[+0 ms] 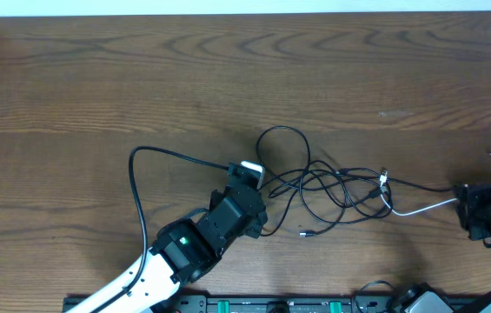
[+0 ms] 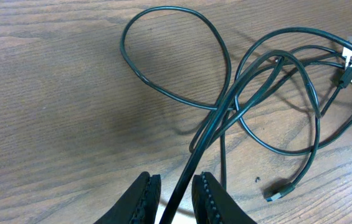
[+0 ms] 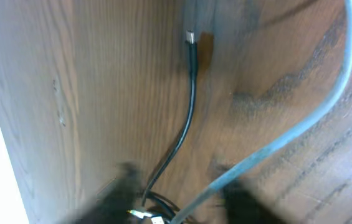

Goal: Untangle cables

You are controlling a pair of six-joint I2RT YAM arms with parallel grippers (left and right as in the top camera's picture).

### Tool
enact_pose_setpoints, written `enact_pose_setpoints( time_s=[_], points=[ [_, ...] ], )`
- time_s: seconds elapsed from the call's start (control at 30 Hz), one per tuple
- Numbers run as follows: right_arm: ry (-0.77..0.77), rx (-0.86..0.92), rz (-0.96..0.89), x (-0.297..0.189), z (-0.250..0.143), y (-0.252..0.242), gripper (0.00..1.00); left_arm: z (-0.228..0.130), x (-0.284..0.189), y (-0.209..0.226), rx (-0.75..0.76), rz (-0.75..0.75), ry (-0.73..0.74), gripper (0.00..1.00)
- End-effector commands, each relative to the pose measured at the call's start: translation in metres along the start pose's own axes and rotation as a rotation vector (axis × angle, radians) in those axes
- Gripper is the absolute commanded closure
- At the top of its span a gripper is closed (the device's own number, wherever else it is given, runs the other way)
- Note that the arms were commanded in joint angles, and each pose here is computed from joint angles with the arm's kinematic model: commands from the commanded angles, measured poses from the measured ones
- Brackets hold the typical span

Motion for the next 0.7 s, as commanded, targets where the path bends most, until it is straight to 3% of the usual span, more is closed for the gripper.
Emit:
enact_pose_setpoints(
  time_s=[0.0, 0.17, 0.67],
  points=[
    [-0.006, 0.003, -0.018, 0.002, -0.001, -0.001, 0.97, 0.006, -0.003, -0.001, -0.006, 0.004, -0.023, 0.76],
    [-0.050, -0.008, 0.135, -0.001, 0.014, 0.023, 0.99, 0.006, -0.003, 0.000, -0.006, 0.004, -0.022, 0.76],
    [-0.410, 0.276, 0.470, -0.063, 0.111, 0.036, 0.98, 0.006, -0.003, 0.000, -0.005, 0.004, -0.022, 0.76]
  ],
)
Point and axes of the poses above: each gripper's point midway between its finger pads, its own x axis out along the fingers, its own y axis along the line the jaws close on, z = x × y, the point moved 4 cm from there along -x, back along the fingers, and after that the axes turned 14 degrees about -x, right-handed, at the moved point
